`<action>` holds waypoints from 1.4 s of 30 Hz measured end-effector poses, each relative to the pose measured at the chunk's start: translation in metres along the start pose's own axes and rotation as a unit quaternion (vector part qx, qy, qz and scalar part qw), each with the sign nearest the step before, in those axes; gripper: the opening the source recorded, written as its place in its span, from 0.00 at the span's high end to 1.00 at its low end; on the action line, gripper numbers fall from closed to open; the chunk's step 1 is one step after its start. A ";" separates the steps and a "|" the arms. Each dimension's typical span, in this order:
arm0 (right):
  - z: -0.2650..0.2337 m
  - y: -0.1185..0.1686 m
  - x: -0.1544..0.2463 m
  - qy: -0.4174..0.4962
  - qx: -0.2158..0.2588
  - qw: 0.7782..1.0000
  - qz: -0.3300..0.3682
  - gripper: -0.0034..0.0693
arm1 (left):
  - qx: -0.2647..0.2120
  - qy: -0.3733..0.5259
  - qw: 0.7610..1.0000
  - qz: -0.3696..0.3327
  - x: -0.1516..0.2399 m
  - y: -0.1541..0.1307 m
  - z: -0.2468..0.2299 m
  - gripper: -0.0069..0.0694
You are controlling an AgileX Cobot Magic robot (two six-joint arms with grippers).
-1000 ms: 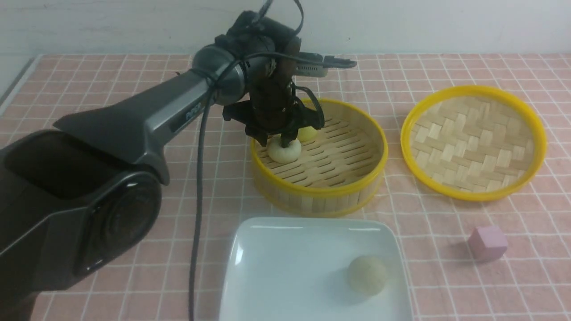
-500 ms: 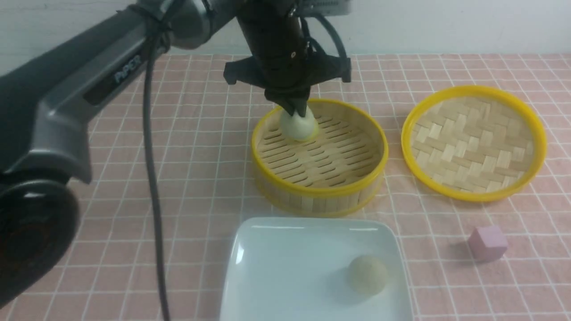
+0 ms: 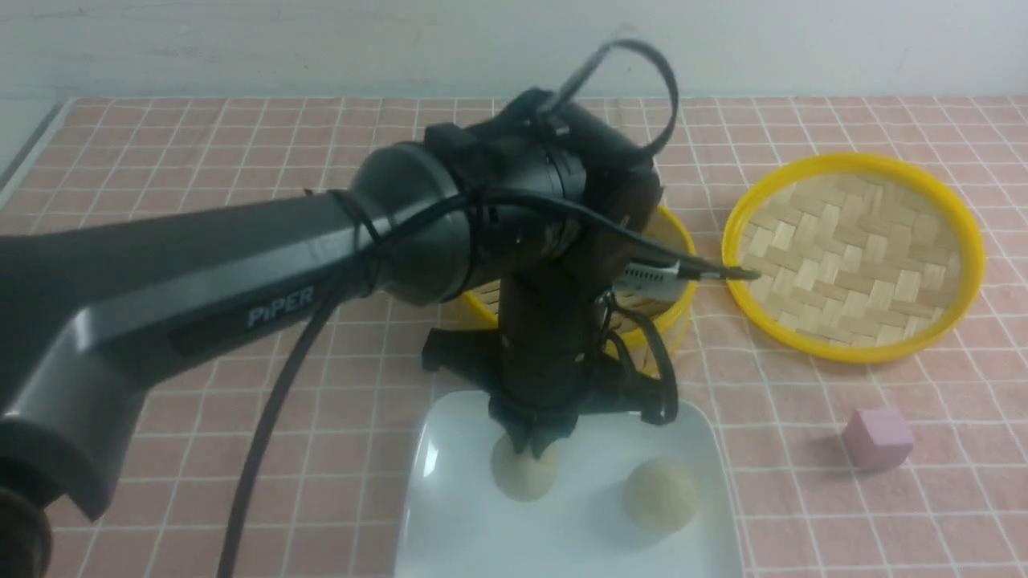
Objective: Put the steamed buns into the plate on the pink tablecloth.
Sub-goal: 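Carry the bun from the bamboo steamer to the plate with the left gripper, then reach into the bamboo steamer and grasp a bun with the left gripper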
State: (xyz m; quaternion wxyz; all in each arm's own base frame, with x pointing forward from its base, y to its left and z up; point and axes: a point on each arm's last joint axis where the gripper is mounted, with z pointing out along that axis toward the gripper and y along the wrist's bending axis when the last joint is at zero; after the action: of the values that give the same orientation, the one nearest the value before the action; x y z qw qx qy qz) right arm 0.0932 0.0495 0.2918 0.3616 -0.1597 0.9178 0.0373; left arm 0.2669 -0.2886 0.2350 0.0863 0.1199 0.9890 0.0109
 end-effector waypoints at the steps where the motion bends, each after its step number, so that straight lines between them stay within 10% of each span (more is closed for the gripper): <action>1: 0.000 0.000 0.000 0.000 0.000 1.000 0.000 0.77 | -0.002 0.000 1.000 -0.008 0.000 0.000 0.003 0.87; 18: 0.000 0.000 0.000 0.000 0.000 1.000 0.000 0.74 | 0.010 -0.023 0.999 -0.021 -0.010 -0.003 0.007 0.47; 27: 0.000 0.000 0.000 0.000 0.000 1.000 0.000 0.73 | 0.104 -0.094 0.988 -0.068 -0.099 0.047 -0.026 0.87; 31: 0.000 0.000 -0.001 -0.003 -0.001 1.000 0.000 0.72 | 0.142 -0.121 0.981 -0.057 -0.133 0.057 -0.023 0.90; 42: 0.000 0.001 -0.002 -0.009 -0.005 1.000 0.000 0.71 | 0.048 -0.228 0.972 -0.040 -0.186 0.062 0.029 0.51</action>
State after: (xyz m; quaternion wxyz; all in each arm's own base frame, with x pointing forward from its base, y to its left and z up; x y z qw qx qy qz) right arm 0.0940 0.0508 0.2929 0.3688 -0.1613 0.9144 0.0430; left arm 0.4648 -0.2734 0.2403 0.3043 0.0831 0.9465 -0.0679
